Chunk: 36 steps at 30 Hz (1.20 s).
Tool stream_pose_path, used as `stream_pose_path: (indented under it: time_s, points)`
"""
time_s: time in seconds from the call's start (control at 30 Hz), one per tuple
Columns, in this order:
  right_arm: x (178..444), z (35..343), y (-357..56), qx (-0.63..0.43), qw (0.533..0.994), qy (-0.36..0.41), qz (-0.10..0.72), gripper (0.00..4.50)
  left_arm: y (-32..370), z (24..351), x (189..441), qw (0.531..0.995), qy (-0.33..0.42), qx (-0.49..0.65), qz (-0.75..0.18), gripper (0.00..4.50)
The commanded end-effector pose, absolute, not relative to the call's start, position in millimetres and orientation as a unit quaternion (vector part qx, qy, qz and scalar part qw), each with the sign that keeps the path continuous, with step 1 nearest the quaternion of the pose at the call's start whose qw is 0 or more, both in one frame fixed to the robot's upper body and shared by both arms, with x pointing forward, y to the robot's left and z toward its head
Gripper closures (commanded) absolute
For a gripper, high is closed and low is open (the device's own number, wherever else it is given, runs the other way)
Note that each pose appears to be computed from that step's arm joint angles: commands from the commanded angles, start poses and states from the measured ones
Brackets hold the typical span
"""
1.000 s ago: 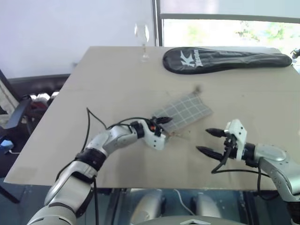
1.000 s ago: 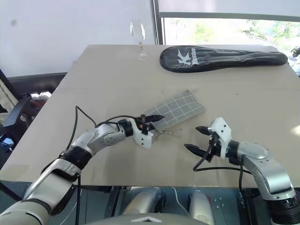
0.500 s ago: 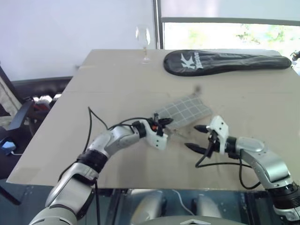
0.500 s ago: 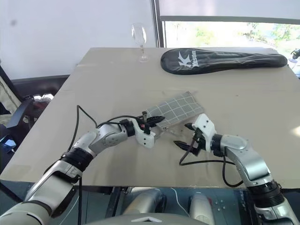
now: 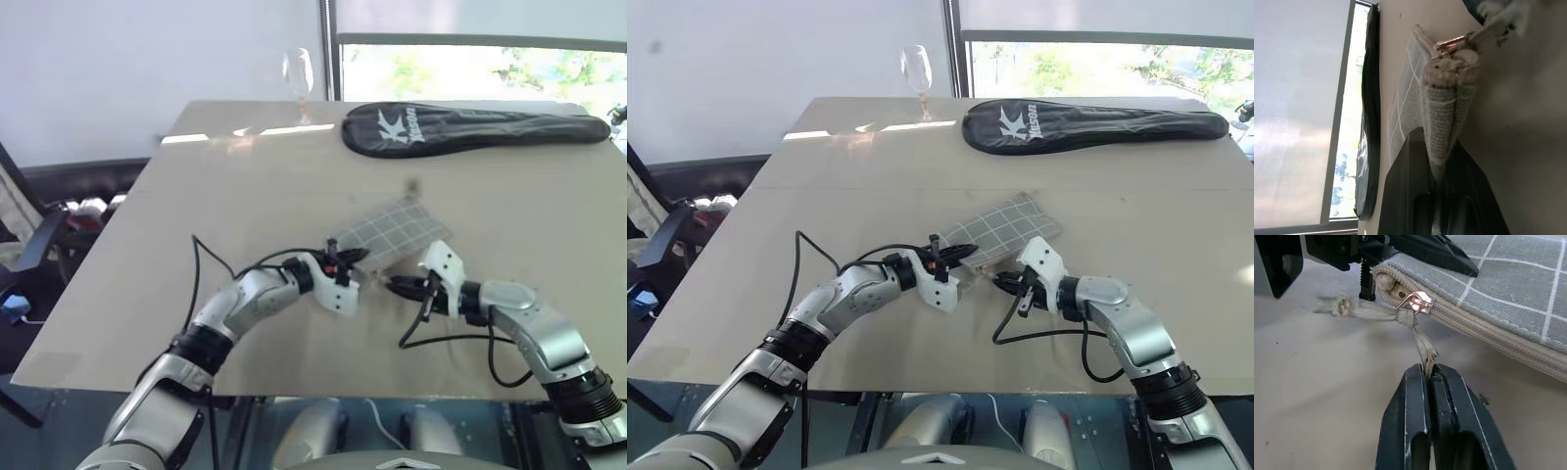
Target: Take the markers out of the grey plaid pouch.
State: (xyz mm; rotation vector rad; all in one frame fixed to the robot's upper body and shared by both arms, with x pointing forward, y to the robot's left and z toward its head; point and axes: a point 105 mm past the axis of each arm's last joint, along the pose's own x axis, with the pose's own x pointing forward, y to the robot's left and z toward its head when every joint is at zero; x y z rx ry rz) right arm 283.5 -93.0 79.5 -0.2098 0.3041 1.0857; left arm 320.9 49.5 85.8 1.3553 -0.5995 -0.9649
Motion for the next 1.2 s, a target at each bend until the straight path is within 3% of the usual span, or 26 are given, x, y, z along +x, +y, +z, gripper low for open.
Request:
stream_pose_path:
  time_s: [0.03,0.17,0.3,0.47,0.6,0.7,0.87,1.03,1.07,1.13,1.2]
  points:
    - [286.0,86.4,-95.3,-0.11,0.844,0.131,0.508,4.41,41.9,59.2,305.8,0.623,-0.237,0.582,-0.466,4.5]
    - [299.3,86.3,-119.7,-0.13,0.872,0.134,0.452,4.41,47.7,63.8,310.2,0.634,-0.232,0.579,-0.457,4.5]
    - [340.3,91.9,-186.9,-0.149,0.948,0.126,0.253,4.41,59.2,74.4,313.1,0.665,-0.221,0.561,-0.441,4.5]
    - [353.9,89.9,-234.5,-0.127,0.977,0.137,0.1,4.41,64.2,84.2,314.7,0.679,-0.217,0.551,-0.434,4.5]
    - [353.9,91.3,-231.5,-0.119,0.979,0.128,0.102,4.41,63.0,90.9,315.4,0.7,-0.214,0.527,-0.431,4.5]
    - [344.6,91.1,-203.0,-0.104,0.969,0.13,0.185,3.71,61.1,90.9,314.4,0.709,-0.208,0.514,-0.435,4.5]
    - [311.2,93.2,-151.8,-0.068,0.924,0.142,0.347,1.27,58.2,92.9,314.9,0.718,-0.206,0.503,-0.435,4.5]
    - [288.6,113.6,-118.8,-0.005,0.891,0.118,0.439,1.27,57.1,94.3,316.3,0.719,-0.206,0.501,-0.435,4.5]
    - [289.3,117.6,-116.4,0.007,0.891,0.11,0.441,1.87,56.9,94.3,316.4,0.719,-0.206,0.501,-0.435,4.5]
    - [288.9,120.5,-113.6,0.014,0.888,0.107,0.447,2.55,56.3,94.3,315.8,0.719,-0.206,0.5,-0.436,4.5]
    - [292.0,122.1,-114.2,0.016,0.892,0.103,0.44,3.54,55.9,94.4,315.3,0.719,-0.207,0.5,-0.437,4.5]
